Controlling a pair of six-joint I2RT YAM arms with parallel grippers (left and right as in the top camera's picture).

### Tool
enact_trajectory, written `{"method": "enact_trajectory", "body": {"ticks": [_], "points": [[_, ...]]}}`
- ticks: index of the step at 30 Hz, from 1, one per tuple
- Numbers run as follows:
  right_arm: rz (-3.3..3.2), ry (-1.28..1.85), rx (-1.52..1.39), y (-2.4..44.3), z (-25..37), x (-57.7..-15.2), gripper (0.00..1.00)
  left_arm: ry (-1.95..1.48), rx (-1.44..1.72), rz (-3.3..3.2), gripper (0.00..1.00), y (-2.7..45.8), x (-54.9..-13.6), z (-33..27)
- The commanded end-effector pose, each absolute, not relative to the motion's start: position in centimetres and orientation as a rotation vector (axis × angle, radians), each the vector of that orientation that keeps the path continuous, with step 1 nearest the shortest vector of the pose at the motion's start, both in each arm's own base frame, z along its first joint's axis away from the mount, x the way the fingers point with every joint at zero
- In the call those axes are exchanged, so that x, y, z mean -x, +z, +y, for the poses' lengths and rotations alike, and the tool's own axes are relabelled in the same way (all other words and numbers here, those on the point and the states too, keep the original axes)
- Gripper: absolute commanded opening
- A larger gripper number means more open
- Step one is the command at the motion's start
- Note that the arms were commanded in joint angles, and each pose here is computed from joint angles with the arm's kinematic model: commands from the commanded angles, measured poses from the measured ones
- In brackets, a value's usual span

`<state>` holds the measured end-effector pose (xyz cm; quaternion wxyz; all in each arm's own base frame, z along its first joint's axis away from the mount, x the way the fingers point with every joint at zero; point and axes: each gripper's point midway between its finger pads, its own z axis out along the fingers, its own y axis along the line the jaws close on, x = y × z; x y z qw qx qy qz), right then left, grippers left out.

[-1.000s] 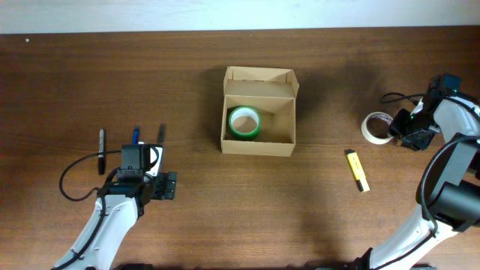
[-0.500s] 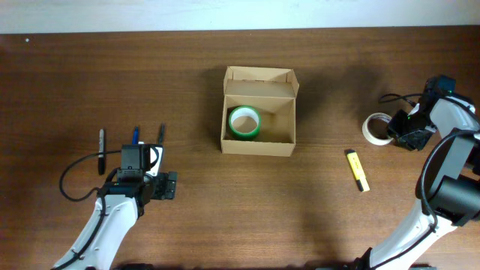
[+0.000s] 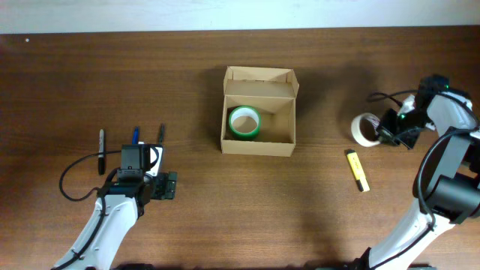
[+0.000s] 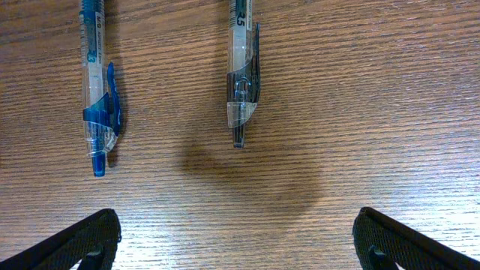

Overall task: Pack container
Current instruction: 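Grasp the white masking tape roll with the right gripper, then carry the white tape into the box and lower it onto the green tape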

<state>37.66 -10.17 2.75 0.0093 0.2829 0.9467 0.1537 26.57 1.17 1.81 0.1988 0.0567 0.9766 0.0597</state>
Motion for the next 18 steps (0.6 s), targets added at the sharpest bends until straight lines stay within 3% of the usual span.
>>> {"method": "enact_trajectory", "body": {"ticks": [1, 7, 9, 12, 18], "points": [[2.772, 0.578, -0.530, 12.9, -6.5, -41.3, 0.04, 0.148, -0.143, 2.727, 0.99, 2.0, -26.9, 1.1], [2.505, 0.453, 0.178, 28.1, 4.2, -41.3, 0.04, 0.148, -0.143, 2.727, 0.99, 2.0, -26.9, 1.1], [2.420, 0.360, 0.360, 30.9, 8.1, -40.6, 0.04, 0.148, -0.143, 2.727, 0.99, 2.0, -26.9, 1.1], [2.329, 0.211, 0.606, 31.9, 13.9, -39.7, 0.04, 0.148, -0.143, 2.727, 0.99, 2.0, -26.9, 1.1], [2.317, -0.038, 0.964, 26.1, 20.9, -40.1, 0.04, 0.148, -0.143, 2.727, 0.99, 2.0, -26.9, 1.1]]}}
